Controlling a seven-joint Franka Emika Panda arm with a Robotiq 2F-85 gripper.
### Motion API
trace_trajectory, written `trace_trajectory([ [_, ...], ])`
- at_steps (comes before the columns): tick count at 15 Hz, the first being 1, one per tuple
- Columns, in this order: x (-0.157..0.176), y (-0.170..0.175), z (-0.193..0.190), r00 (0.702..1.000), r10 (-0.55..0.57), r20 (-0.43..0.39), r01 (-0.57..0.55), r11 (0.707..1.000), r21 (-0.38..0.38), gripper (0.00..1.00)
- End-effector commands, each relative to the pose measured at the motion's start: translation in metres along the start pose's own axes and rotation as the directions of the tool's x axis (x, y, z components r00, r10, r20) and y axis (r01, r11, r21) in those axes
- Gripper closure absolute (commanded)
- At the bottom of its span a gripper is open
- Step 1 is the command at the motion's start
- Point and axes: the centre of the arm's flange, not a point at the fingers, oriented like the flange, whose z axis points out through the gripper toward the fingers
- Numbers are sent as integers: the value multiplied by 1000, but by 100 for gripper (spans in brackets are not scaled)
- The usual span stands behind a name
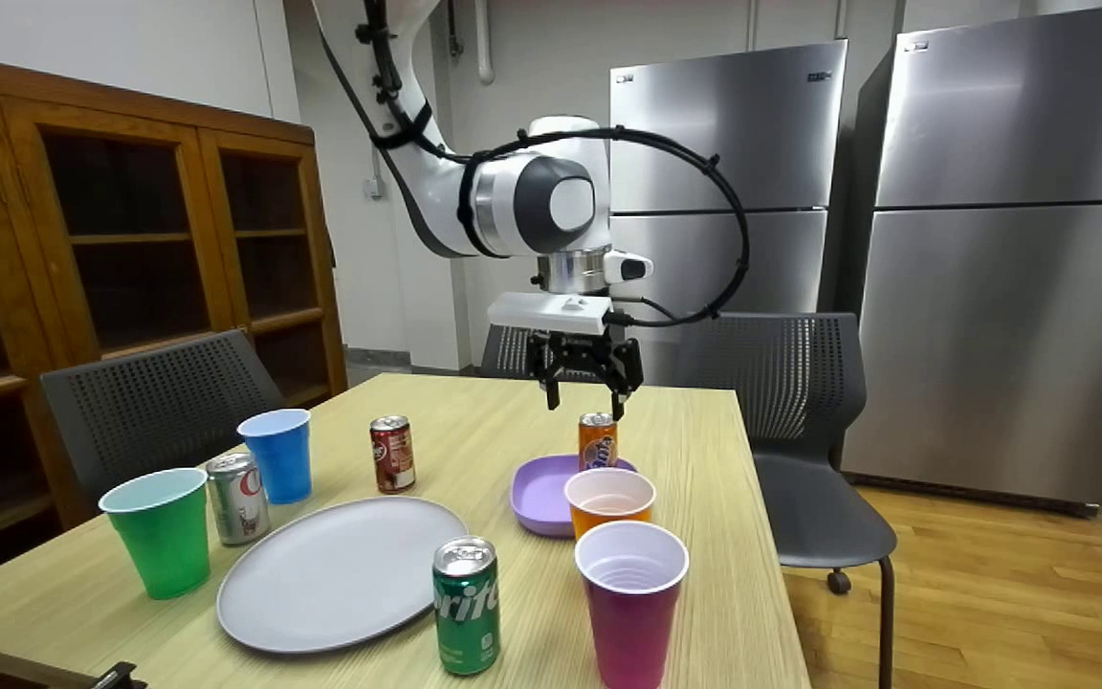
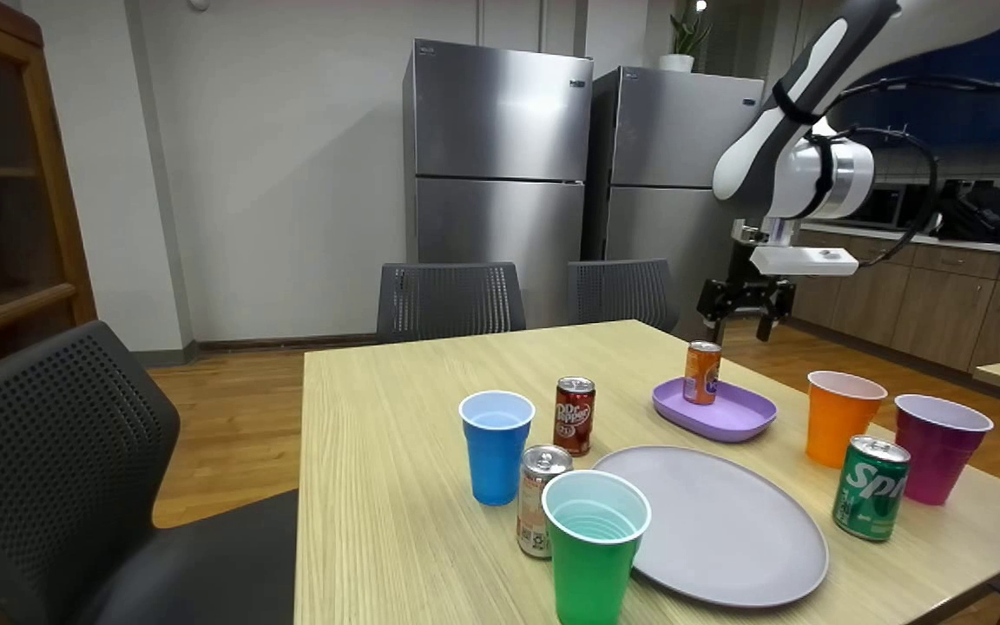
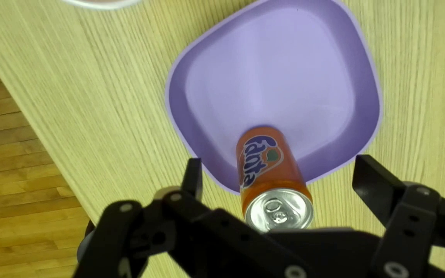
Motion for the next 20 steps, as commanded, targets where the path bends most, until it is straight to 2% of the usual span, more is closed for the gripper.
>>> trace_trajectory([
  [1, -41, 1, -28, 1000, 12, 2, -12, 1000, 13, 0],
  [7, -87, 15, -44, 999, 36, 27, -37, 999, 3, 0],
  [11, -114, 21, -45, 998, 59, 7, -59, 998, -3, 0],
  [15, -129, 21, -32, 997, 79, 12, -79, 997, -5, 0],
  [20, -131, 22, -18, 996, 93, 11, -93, 996, -13, 0],
])
